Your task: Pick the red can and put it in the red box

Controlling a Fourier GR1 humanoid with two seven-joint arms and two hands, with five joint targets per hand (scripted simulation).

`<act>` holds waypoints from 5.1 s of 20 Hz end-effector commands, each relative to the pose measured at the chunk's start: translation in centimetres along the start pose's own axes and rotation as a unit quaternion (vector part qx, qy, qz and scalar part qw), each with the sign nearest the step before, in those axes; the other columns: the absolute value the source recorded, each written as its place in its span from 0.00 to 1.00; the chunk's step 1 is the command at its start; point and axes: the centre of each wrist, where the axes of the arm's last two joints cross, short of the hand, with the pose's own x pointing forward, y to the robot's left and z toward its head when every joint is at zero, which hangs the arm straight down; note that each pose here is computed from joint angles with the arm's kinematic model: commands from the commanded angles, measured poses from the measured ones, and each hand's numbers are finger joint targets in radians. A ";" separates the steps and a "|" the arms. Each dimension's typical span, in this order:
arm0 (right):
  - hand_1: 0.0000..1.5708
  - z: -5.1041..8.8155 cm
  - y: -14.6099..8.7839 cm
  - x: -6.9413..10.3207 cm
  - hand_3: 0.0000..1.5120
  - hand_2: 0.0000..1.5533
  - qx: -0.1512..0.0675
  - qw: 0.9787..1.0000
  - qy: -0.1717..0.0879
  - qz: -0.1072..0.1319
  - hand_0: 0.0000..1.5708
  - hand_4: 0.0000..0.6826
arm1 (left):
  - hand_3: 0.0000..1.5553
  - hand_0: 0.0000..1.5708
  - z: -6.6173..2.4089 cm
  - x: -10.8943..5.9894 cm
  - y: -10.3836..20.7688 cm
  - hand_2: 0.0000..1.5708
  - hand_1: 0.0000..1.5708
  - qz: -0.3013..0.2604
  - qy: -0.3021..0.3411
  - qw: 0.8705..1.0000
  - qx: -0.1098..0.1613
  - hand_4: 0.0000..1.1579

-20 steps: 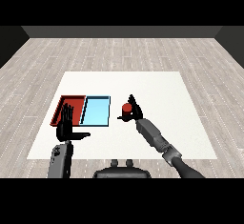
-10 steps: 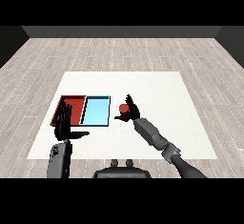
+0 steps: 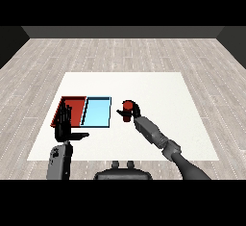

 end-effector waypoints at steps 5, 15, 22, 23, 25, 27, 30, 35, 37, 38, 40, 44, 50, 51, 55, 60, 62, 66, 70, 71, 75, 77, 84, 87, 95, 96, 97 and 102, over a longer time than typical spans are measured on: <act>0.95 -0.4 -0.1 0.1 0.94 0.95 -0.023 0.996 0.045 0.078 0.95 0.76 | 0.00 0.00 0.19 0.0 0.4 0.00 0.00 0.001 -0.002 1.000 0.004 0.00; 0.95 -0.7 0.4 1.1 0.92 0.94 -0.016 0.998 -0.041 0.050 0.95 0.82 | 0.00 0.00 -0.25 0.3 -0.4 0.00 0.00 0.006 0.003 1.000 -0.011 0.00; 0.96 -1.4 -0.9 2.0 0.92 0.93 0.006 0.996 -0.072 0.048 0.96 0.84 | 0.00 0.00 -0.15 0.2 -3.8 0.00 0.00 -0.005 0.009 0.999 -0.035 0.00; 0.96 -0.2 -1.4 1.7 0.91 0.93 0.007 0.995 -0.084 0.047 0.96 0.82 | 0.00 0.00 -0.79 1.7 -2.9 0.00 0.00 -0.002 0.012 0.999 -0.038 0.00; 0.96 -1.0 -2.3 4.2 0.91 0.94 0.005 0.993 -0.108 0.051 0.96 0.79 | 0.00 0.00 -0.05 1.2 -2.8 0.00 0.00 -0.007 0.010 0.999 -0.045 0.00; 0.97 0.1 -2.5 5.4 0.91 0.94 0.010 0.992 -0.120 0.049 0.97 0.83 | 0.00 0.00 -0.38 1.6 -4.0 0.00 0.00 0.000 0.014 0.998 -0.058 0.00; 0.97 0.3 -3.5 6.5 0.91 0.94 0.004 0.987 -0.145 0.062 0.97 0.84 | 0.00 0.00 -0.96 2.1 -5.3 0.00 0.00 0.025 0.054 0.995 -0.084 0.00; 0.97 3.2 -4.8 9.2 0.92 0.94 -0.008 0.984 -0.169 0.056 0.97 0.83 | 0.00 0.00 -0.48 2.5 -8.0 0.00 0.00 0.039 0.061 0.991 -0.111 0.00; 0.97 4.0 -4.6 9.9 0.92 0.94 -0.010 0.984 -0.170 0.056 0.97 0.83 | 0.00 0.00 -0.54 2.8 -8.3 0.00 0.00 0.039 0.062 0.991 -0.111 0.00; 0.97 4.2 -4.4 10.2 0.92 0.94 -0.010 0.984 -0.170 0.057 0.97 0.83 | 0.00 0.00 -0.58 2.9 -8.5 0.00 0.00 0.039 0.062 0.991 -0.111 0.00; 0.97 4.1 -3.9 9.1 0.92 0.94 -0.004 0.984 -0.167 0.058 0.97 0.83 | 0.00 0.00 -0.67 2.9 -9.6 0.00 0.00 0.038 0.069 0.989 -0.125 0.00; 0.96 5.7 -6.4 11.0 0.93 0.94 -0.010 0.979 -0.196 0.064 0.96 0.85 | 0.00 0.00 -2.81 3.5 -12.3 0.00 0.00 0.027 0.083 0.988 -0.129 0.00; 0.97 7.4 -8.0 13.7 0.92 0.94 -0.031 0.972 -0.226 0.048 0.97 0.85 | 0.00 0.00 -3.02 3.5 -14.6 0.00 0.00 0.017 0.104 0.983 -0.153 0.00; 0.96 8.7 -8.1 12.4 0.92 0.94 -0.028 0.974 -0.222 0.045 0.96 0.85 | 0.00 0.00 -3.80 3.7 -17.0 0.00 0.00 0.024 0.108 0.981 -0.158 0.00; 0.96 8.8 -6.0 13.9 0.92 0.95 -0.022 0.971 -0.232 0.042 0.96 0.84 | 0.00 0.00 -3.83 2.1 -17.5 0.00 0.00 0.009 0.116 0.978 -0.176 0.00; 0.95 8.0 -5.5 16.3 0.91 0.93 -0.010 0.967 -0.244 0.070 0.95 0.82 | 0.00 0.00 -5.17 1.6 -18.7 0.00 0.00 0.025 0.143 0.974 -0.177 0.00; 0.95 10.0 -5.2 14.0 0.92 0.93 -0.003 0.965 -0.254 0.057 0.95 0.81 | 0.00 0.00 -4.44 1.9 -18.0 0.00 0.00 0.029 0.144 0.973 -0.180 0.00; 0.92 8.3 -5.2 14.0 0.91 0.91 -0.001 0.965 -0.253 0.071 0.92 0.77 | 0.00 0.00 -4.03 -1.0 -19.7 0.00 0.00 0.026 0.150 0.973 -0.172 0.00; 0.92 9.0 -4.7 16.4 0.92 0.93 0.013 0.966 -0.252 0.052 0.92 0.80 | 0.00 0.00 -3.97 -0.1 -19.7 0.00 0.00 0.036 0.162 0.970 -0.177 0.00; 0.93 8.2 -4.4 15.3 0.92 0.93 0.014 0.966 -0.253 0.056 0.93 0.81 | 0.00 0.00 -2.55 0.1 -20.0 0.00 0.00 0.042 0.167 0.969 -0.177 0.00; 0.94 7.4 -1.0 15.2 0.91 0.93 0.025 0.965 -0.255 0.057 0.94 0.82 | 0.00 0.00 -3.54 -0.4 -19.8 0.00 0.00 0.053 0.176 0.968 -0.169 0.00; 0.93 8.8 -2.5 15.0 0.91 0.92 0.025 0.967 -0.252 0.041 0.93 0.83 | 0.00 0.00 -6.46 -1.0 -20.6 0.00 0.00 0.049 0.178 0.968 -0.170 0.00; 0.94 10.6 -1.0 15.7 0.91 0.93 0.039 0.965 -0.257 0.047 0.94 0.82 | 0.00 0.00 -5.93 0.2 -18.0 0.00 0.00 0.050 0.181 0.967 -0.170 0.00; 0.95 10.0 -0.5 13.9 0.90 0.93 0.037 0.963 -0.265 0.044 0.95 0.82 | 0.00 0.00 -3.60 -0.3 -20.0 0.00 0.00 0.052 0.187 0.967 -0.165 0.00; 0.92 10.3 1.2 16.3 0.90 0.91 0.070 0.963 -0.261 0.026 0.92 0.78 | 0.00 0.00 -3.20 -2.0 -18.4 0.00 0.00 0.061 0.171 0.969 -0.167 0.00; 0.90 12.4 1.7 16.9 0.90 0.90 0.062 0.961 -0.268 0.011 0.90 0.76 | 0.00 0.00 -4.10 -1.2 -18.7 0.00 0.00 0.068 0.161 0.970 -0.169 0.00; 0.93 9.8 2.6 15.6 0.90 0.92 0.068 0.961 -0.267 0.023 0.93 0.76 | 0.00 0.00 -5.60 -0.8 -18.2 0.00 0.00 0.055 0.160 0.969 -0.181 0.00; 0.93 11.5 4.3 14.8 0.90 0.91 0.084 0.958 -0.274 0.018 0.93 0.74 | 0.00 0.00 -6.38 -0.8 -20.1 0.00 0.00 0.015 0.189 0.976 -0.105 0.41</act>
